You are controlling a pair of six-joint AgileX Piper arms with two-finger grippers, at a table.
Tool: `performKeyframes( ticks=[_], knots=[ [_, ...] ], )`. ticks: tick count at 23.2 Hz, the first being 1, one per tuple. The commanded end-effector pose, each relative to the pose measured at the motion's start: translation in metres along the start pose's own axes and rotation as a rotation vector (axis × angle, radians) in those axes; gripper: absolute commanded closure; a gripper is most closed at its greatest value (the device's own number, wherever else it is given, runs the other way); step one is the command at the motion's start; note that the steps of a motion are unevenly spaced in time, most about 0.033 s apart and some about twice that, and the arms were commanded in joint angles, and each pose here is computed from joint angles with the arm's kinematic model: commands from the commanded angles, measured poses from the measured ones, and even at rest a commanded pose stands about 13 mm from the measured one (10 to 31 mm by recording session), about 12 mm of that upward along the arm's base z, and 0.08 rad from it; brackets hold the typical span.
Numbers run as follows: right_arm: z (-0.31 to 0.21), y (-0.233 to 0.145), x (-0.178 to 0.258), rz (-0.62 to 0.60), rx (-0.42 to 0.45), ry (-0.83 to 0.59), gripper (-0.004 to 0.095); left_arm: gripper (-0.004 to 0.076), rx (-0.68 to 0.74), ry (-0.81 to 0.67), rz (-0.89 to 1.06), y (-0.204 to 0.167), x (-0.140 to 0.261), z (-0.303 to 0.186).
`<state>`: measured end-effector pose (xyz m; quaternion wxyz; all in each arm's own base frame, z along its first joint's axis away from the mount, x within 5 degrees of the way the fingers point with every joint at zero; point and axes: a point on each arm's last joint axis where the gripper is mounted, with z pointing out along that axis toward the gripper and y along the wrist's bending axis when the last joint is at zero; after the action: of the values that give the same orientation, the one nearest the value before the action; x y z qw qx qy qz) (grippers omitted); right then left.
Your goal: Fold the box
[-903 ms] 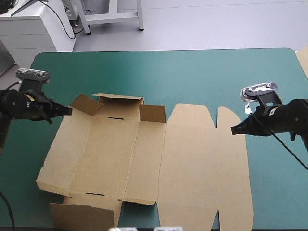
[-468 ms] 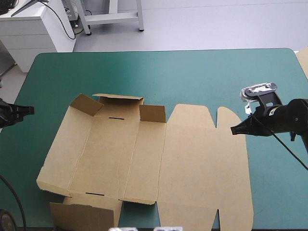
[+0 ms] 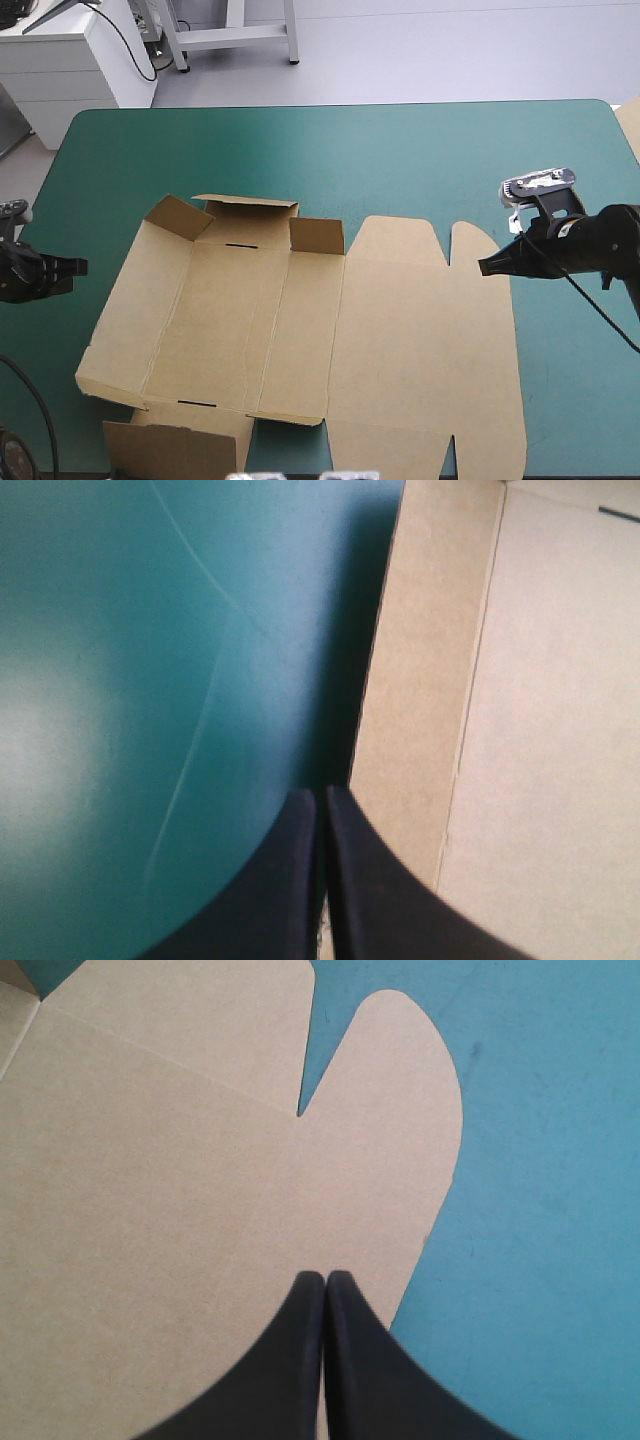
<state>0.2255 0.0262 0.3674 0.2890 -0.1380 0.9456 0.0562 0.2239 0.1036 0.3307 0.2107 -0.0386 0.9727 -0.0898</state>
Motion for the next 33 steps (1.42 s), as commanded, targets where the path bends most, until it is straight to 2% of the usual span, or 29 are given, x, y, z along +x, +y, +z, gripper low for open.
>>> performKeyframes(
  ticks=[1,7,9,11,12,13,14,15,21,26,33],
  knots=[
    [-0.012,-0.001,-0.008,0.001,0.018,-0.091,0.0928,0.0709,0.046,0.020,0.003,-0.007,0.007,-0.003],
    [-0.012,-0.001,-0.008,0.001,0.017,-0.089,0.0928,0.0703,0.013,0.046,0.008,-0.002,0.012,0.006],
    [-0.012,-0.001,-0.007,0.001,0.017,-0.087,0.0928,0.0660,0.010,0.041,0.007,-0.001,0.011,0.007],
    [-0.012,-0.001,-0.007,0.001,0.017,-0.087,0.0928,0.0583,0.007,0.037,0.007,-0.001,0.011,0.007],
    [-0.012,-0.001,-0.007,0.001,0.017,-0.087,0.0927,0.0463,0.009,0.034,0.005,-0.001,0.011,0.007],
    [-0.012,-0.001,-0.007,0.001,0.017,-0.087,0.0928,0.0413,0.009,0.034,0.004,-0.001,0.011,0.007],
    [-0.012,-0.001,-0.007,0.001,0.017,-0.087,0.0929,0.0314,0.004,0.027,-0.009,-0.001,0.010,0.007],
    [-0.012,-0.001,-0.007,0.001,0.017,-0.087,0.0929,0.0295,0.004,0.027,-0.011,-0.001,0.010,0.007],
    [-0.012,-0.001,-0.007,0.001,0.017,-0.087,0.0929,0.0289,0.046,0.085,-0.026,0.000,0.014,0.016],
    [-0.012,-0.001,-0.008,0.001,0.016,-0.088,0.0929,0.0289,0.158,0.138,-0.037,-0.003,0.028,0.041],
    [-0.012,-0.001,-0.008,0.001,0.016,-0.088,0.0929,0.0289,0.160,0.172,-0.015,0.000,0.039,0.056]
  ],
)
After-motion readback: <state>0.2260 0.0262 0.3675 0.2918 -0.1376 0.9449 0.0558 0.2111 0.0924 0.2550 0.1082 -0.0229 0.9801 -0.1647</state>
